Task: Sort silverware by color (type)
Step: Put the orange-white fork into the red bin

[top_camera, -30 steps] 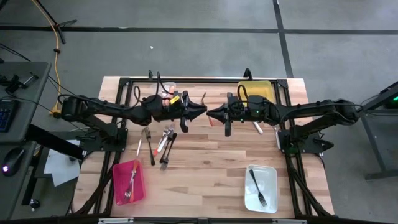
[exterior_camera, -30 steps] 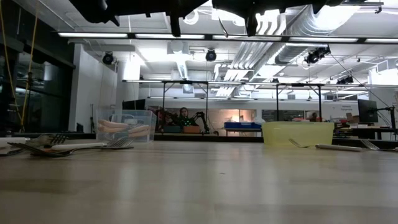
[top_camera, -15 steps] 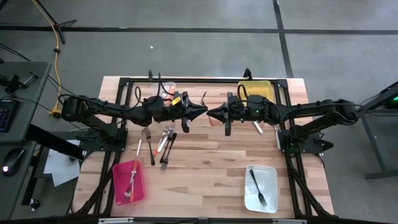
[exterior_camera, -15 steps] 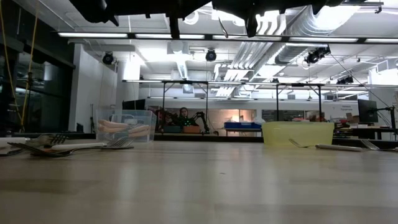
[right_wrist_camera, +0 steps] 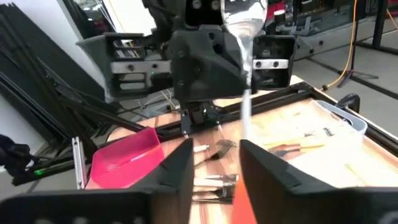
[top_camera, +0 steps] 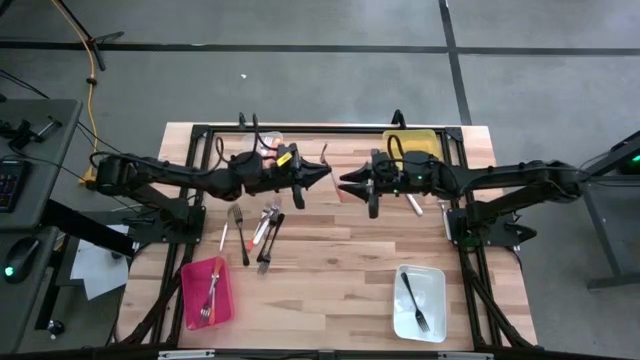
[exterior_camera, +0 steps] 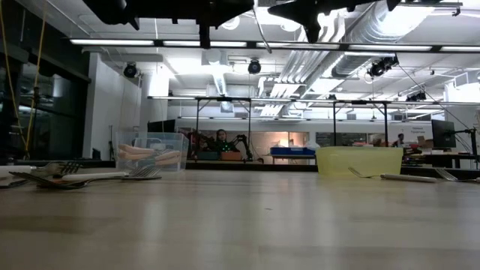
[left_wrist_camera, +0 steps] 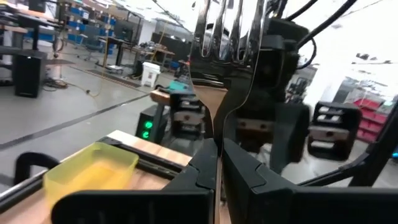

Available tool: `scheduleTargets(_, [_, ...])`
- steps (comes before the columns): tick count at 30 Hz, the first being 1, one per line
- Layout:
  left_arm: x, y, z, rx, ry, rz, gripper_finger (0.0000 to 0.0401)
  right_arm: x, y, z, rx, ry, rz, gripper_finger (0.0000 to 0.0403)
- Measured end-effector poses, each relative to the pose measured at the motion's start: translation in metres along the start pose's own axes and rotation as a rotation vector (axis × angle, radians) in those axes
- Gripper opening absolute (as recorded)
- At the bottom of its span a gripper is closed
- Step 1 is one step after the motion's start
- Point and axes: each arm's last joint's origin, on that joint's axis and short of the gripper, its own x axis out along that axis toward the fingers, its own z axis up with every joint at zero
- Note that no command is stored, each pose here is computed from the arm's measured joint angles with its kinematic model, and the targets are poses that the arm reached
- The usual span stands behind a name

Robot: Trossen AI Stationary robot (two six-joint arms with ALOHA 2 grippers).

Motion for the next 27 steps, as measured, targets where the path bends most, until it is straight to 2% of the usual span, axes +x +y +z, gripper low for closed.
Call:
scheduleTargets(6, [-0.015, 0.003, 0.018, 0.066, 0.038, 0.028, 0.0001, -0.02, -0.003, 0.01, -0.053, 0.002, -0.045, 0.0174])
scheduleTargets(12, [-0.05, -0.003, 0.047, 0.124, 0.077, 0.035, 0.0001, -0.04, -0.008, 0.019, -0.076, -0.004, -0.077, 0.0181])
scheduleTargets(14, [-0.062, -0.008, 0.054, 0.126, 0.048, 0.008, 0.0, -0.043, -0.008, 0.021, -0.076, -0.021, -0.077, 0.0181])
scheduleTargets(17, [-0.08, -0.014, 0.053, 0.12, 0.024, -0.044, 0.0, -0.042, -0.009, 0.022, -0.076, -0.028, -0.079, 0.0181])
scheduleTargets(21, [-0.098, -0.02, 0.036, 0.109, 0.046, -0.046, 0.0, -0.038, -0.009, 0.019, -0.078, -0.017, -0.082, 0.0181])
scheduleTargets(27, [-0.104, -0.025, 0.026, 0.1, 0.043, -0.059, 0.0, -0.031, -0.01, 0.015, -0.108, 0.006, -0.05, 0.0181])
